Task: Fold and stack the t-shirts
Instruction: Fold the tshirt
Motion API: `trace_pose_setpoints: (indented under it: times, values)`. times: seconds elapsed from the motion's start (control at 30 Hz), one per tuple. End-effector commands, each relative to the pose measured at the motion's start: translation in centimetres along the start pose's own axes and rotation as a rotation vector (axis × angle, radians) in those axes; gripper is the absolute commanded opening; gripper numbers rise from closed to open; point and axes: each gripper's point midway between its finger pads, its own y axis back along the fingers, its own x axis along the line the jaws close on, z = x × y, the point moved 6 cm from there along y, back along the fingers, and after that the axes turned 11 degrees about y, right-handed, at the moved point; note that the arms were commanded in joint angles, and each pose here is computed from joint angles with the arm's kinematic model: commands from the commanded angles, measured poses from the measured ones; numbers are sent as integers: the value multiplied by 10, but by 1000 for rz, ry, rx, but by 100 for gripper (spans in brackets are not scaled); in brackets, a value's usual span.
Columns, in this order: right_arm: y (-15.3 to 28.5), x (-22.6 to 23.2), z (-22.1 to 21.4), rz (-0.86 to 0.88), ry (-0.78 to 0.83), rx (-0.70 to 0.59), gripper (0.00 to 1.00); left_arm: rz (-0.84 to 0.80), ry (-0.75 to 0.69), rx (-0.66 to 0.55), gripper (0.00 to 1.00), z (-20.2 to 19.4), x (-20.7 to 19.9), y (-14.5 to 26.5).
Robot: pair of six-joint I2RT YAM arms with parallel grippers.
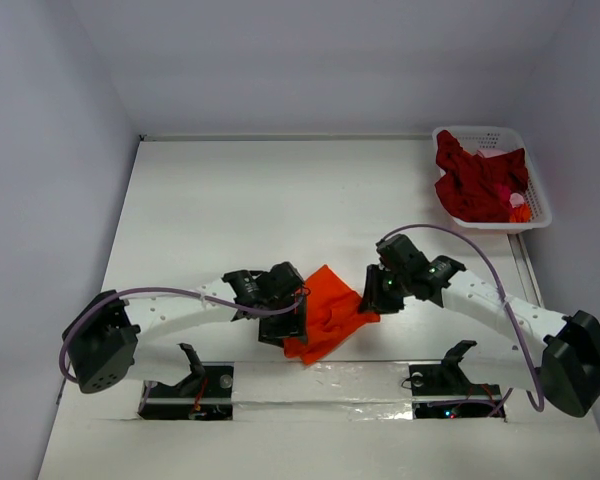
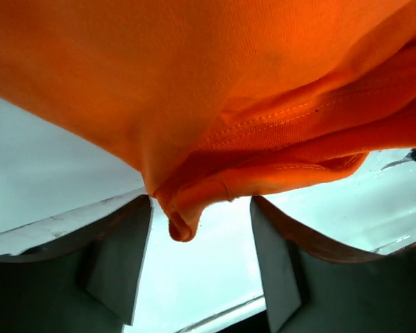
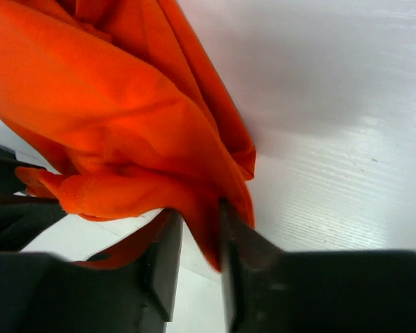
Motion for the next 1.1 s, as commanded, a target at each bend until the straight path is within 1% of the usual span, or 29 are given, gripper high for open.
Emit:
trace_pose_setpoints:
  times: [0.0, 0.03, 0.07, 0.13, 0.27, 0.3, 0.33, 0.37, 0.4, 0.43, 0.47, 0.5, 0.53, 0.57, 0.6, 0.67, 0.7, 0.77, 0.8, 0.97, 1.07]
  values:
    - [1, 4, 4, 19, 17, -26, 42, 38, 3, 4, 58, -2, 5, 0]
    - [1, 4, 4, 17, 15, -27, 58, 47, -7, 11, 62, -5, 6, -1]
    - [2, 4, 4, 14, 15, -26, 61, 50, -7, 11, 62, -5, 6, 0]
    - [4, 4, 5, 9, 16, -38, 64, 52, 0, -5, 62, -4, 5, 7]
    - [14, 4, 10, -15, 14, -77, 63, 10, 4, -70, 57, 1, -10, 35]
    - [17, 4, 11, -23, 15, -92, 60, 2, 5, -103, 54, 5, -16, 47]
    - [24, 7, 15, -17, 19, -116, 50, 1, 5, -122, 52, 7, -18, 53]
    - [29, 9, 17, -13, 20, -130, 45, 12, 11, -118, 51, 5, -16, 54]
    - [33, 11, 19, -10, 22, -145, 39, -4, 12, -178, 46, 13, -25, 69]
    - [37, 12, 22, -15, 23, -163, 25, -7, 18, -204, 41, 15, -28, 73]
    - [44, 16, 28, -10, 29, -188, 19, -18, 23, -218, 36, 17, -31, 78]
    - [47, 18, 31, -11, 33, -201, 15, -26, 38, -272, 28, 23, -34, 82]
    - [49, 18, 34, -18, 42, -213, 4, -33, 44, -287, 22, 25, -35, 82]
    - [49, 19, 37, -27, 47, -215, 0, -36, 51, -305, 16, 28, -36, 81]
    - [52, 23, 43, -18, 57, -228, 0, -43, 56, -310, 6, 30, -37, 74]
    - [49, 29, 50, 6, 101, -226, 0, -30, 58, -317, 0, 33, -36, 63]
    - [42, 32, 55, 3, 111, -204, 0, -20, 60, -317, 0, 35, -35, 50]
    - [32, 38, 62, 37, 155, -178, 0, -17, 56, -320, 0, 38, -36, 39]
    - [20, 38, 64, 25, 157, -140, 0, -12, 50, -322, 0, 41, -38, 28]
    - [-6, 57, 79, 88, 201, -101, 0, 43, 0, -335, 0, 51, -41, 4]
    - [-19, 64, 80, 89, 218, -71, 0, 46, -9, -328, 0, 53, -44, -5]
